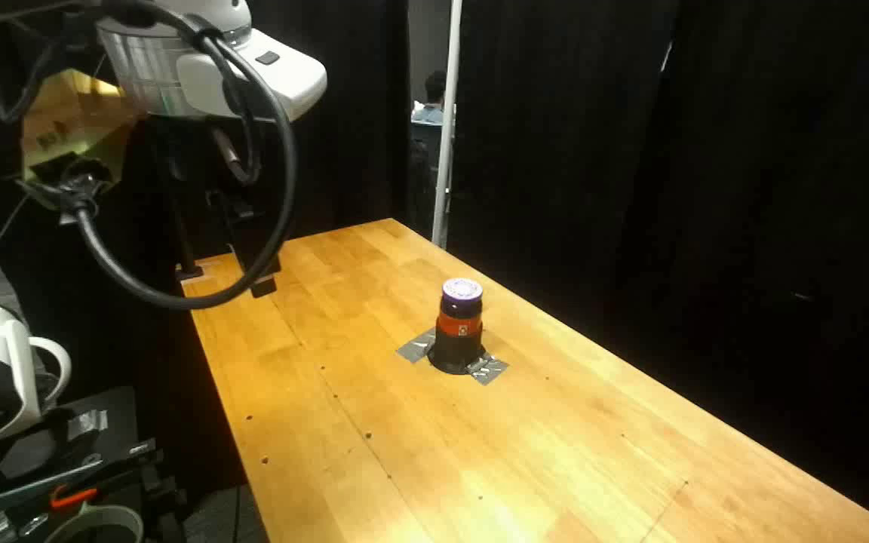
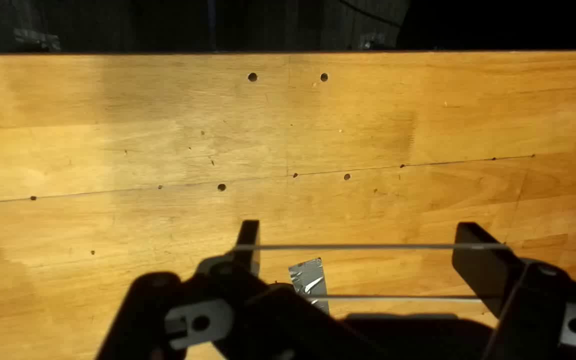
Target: Put the rubber band around the cup
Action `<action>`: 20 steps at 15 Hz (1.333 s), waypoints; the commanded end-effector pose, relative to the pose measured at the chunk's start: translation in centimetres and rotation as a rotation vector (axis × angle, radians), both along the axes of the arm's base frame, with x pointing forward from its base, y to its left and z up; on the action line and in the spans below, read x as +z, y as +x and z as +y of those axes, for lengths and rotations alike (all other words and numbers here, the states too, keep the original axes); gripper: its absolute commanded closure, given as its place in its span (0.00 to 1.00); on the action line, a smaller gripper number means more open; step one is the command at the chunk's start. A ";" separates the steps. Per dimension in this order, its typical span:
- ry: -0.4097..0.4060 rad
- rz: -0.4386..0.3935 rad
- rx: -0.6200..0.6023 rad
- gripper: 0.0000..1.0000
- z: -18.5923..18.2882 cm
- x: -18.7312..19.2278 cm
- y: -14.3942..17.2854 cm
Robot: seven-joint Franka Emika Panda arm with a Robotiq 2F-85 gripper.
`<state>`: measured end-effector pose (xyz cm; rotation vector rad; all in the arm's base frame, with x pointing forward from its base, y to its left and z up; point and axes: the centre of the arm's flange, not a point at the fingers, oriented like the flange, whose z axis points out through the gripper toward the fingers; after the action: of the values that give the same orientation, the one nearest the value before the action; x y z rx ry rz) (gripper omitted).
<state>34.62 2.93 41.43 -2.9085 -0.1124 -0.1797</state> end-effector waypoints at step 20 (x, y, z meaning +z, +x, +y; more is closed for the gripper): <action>-0.101 0.145 0.133 0.00 5.1 -2.8 26.2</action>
<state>53.53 6.66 38.45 -2.9485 -0.3353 0.0544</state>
